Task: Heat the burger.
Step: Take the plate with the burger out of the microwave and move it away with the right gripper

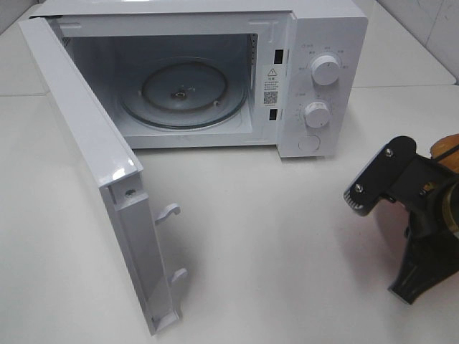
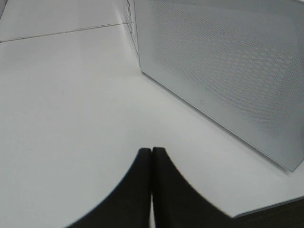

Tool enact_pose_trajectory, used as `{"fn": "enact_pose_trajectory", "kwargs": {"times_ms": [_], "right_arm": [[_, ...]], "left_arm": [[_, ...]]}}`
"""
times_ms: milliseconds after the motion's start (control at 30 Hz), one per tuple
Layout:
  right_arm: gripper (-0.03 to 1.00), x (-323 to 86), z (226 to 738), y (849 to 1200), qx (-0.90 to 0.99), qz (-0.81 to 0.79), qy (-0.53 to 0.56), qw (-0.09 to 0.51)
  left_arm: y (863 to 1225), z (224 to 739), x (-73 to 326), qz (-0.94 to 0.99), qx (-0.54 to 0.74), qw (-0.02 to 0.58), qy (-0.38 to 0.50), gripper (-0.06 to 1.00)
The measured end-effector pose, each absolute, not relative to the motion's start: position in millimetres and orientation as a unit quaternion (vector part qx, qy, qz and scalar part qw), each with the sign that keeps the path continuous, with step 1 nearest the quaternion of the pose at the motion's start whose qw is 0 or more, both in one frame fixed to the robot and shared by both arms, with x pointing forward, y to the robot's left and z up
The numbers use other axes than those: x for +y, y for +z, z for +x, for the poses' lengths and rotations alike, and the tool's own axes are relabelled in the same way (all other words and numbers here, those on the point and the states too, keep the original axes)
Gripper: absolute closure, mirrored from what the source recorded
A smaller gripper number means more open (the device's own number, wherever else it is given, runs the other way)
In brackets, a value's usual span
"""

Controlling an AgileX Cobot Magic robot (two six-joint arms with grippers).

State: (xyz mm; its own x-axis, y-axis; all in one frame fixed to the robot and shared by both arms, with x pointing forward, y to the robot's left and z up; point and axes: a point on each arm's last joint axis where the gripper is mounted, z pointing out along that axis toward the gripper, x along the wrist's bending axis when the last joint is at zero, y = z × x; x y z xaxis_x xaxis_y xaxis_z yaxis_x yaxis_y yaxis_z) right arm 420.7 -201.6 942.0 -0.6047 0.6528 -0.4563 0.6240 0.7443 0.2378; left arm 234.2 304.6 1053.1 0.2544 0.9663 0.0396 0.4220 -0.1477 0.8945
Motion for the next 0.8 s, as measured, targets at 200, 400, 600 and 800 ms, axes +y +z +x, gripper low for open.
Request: {"fn": "enact_pose_trajectory", "kwargs": {"times_ms": [200,400,600,800], "right_arm": [[0.87,-208,450,940,0.871,0.413,0.041,0.262],[0.87,-220,480,925,0.856,0.453,0.013,0.249],[0.89,-218,484,908,0.863,0.450,-0.002,0.229],[0.87,-216,486,901,0.866,0.447,0.000,0.222]], "left_arm": [[1053,234,305,0.680,0.511,0.407,0.335,0.94],[1053,234,305,0.680,0.511,0.407,0.335,0.94],[1053,234,305,0.680,0.511,0.407,0.335,0.94],[1053,234,305,0.680,0.511,0.407,0.335,0.94]]}}
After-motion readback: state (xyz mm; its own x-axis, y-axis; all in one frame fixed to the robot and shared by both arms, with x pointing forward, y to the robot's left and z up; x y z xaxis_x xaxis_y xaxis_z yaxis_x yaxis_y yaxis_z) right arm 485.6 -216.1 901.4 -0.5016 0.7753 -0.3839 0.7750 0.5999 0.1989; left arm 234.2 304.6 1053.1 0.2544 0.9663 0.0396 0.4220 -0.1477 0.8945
